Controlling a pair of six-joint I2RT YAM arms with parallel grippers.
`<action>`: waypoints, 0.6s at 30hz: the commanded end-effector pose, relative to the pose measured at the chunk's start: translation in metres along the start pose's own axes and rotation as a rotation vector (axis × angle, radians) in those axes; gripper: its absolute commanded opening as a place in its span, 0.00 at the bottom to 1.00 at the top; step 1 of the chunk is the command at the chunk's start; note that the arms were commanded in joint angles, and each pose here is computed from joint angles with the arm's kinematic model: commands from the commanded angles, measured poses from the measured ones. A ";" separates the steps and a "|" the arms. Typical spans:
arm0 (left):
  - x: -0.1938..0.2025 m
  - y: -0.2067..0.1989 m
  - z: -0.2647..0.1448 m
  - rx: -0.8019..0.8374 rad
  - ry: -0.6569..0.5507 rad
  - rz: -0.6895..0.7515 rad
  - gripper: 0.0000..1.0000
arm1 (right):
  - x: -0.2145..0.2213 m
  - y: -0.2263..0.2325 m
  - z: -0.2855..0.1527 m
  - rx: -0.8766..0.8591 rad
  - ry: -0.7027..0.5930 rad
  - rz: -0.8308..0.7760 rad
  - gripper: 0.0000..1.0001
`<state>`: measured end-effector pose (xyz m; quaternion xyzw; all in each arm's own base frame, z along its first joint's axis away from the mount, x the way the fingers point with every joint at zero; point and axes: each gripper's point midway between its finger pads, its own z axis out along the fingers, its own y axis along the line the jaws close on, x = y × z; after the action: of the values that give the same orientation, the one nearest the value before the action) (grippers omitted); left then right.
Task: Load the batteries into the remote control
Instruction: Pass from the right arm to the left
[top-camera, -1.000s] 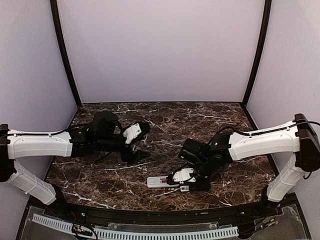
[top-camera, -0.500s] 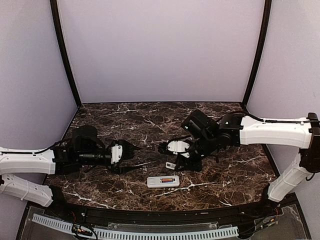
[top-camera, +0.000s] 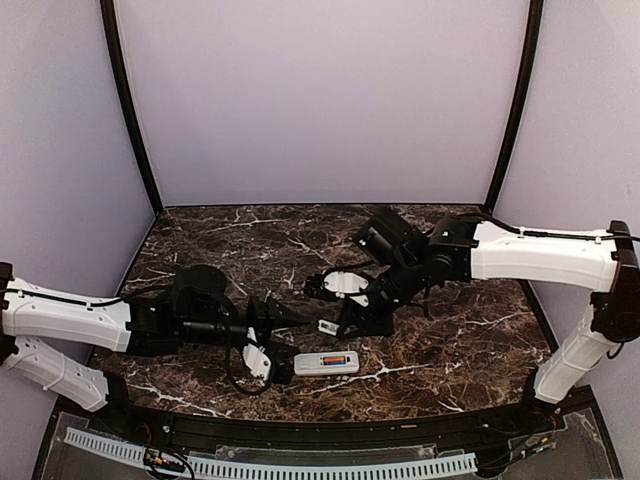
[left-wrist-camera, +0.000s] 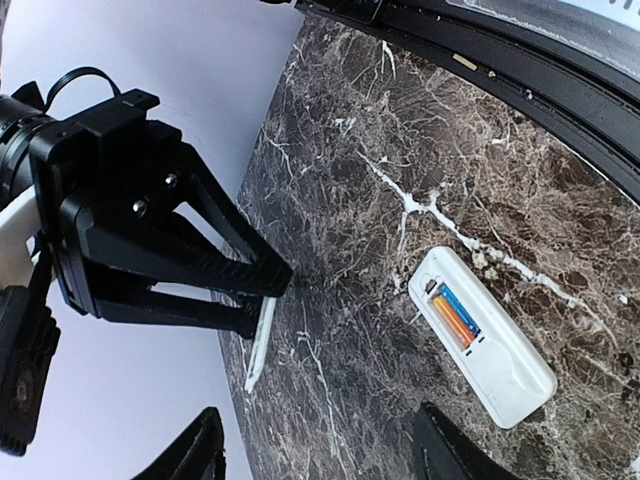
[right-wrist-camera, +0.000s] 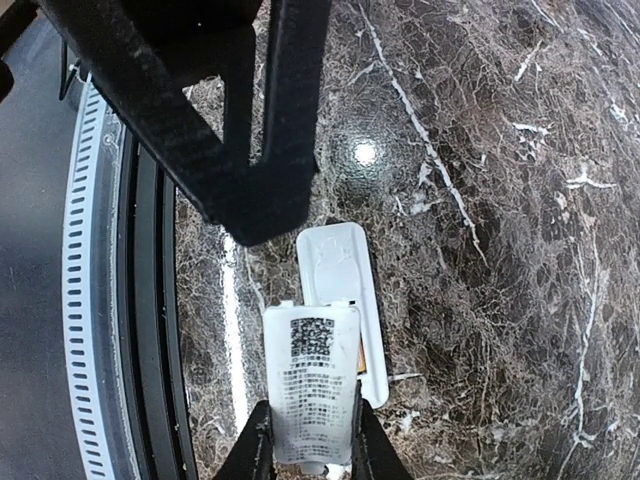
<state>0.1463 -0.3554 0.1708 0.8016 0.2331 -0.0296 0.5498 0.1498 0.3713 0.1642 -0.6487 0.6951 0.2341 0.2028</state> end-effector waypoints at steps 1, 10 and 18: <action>-0.003 0.009 0.006 -0.008 0.004 0.094 0.63 | -0.006 0.011 0.005 -0.050 0.017 -0.022 0.14; -0.002 0.009 0.015 -0.007 0.012 0.082 0.50 | -0.018 0.024 0.013 -0.084 0.027 -0.079 0.14; -0.001 0.008 0.016 -0.016 0.016 0.057 0.20 | -0.026 0.028 0.016 -0.098 0.018 -0.103 0.13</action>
<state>0.1502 -0.3683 0.1645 0.8105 0.2143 -0.0074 0.5452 0.1299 0.3936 0.1638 -0.6838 0.6653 0.2416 0.1772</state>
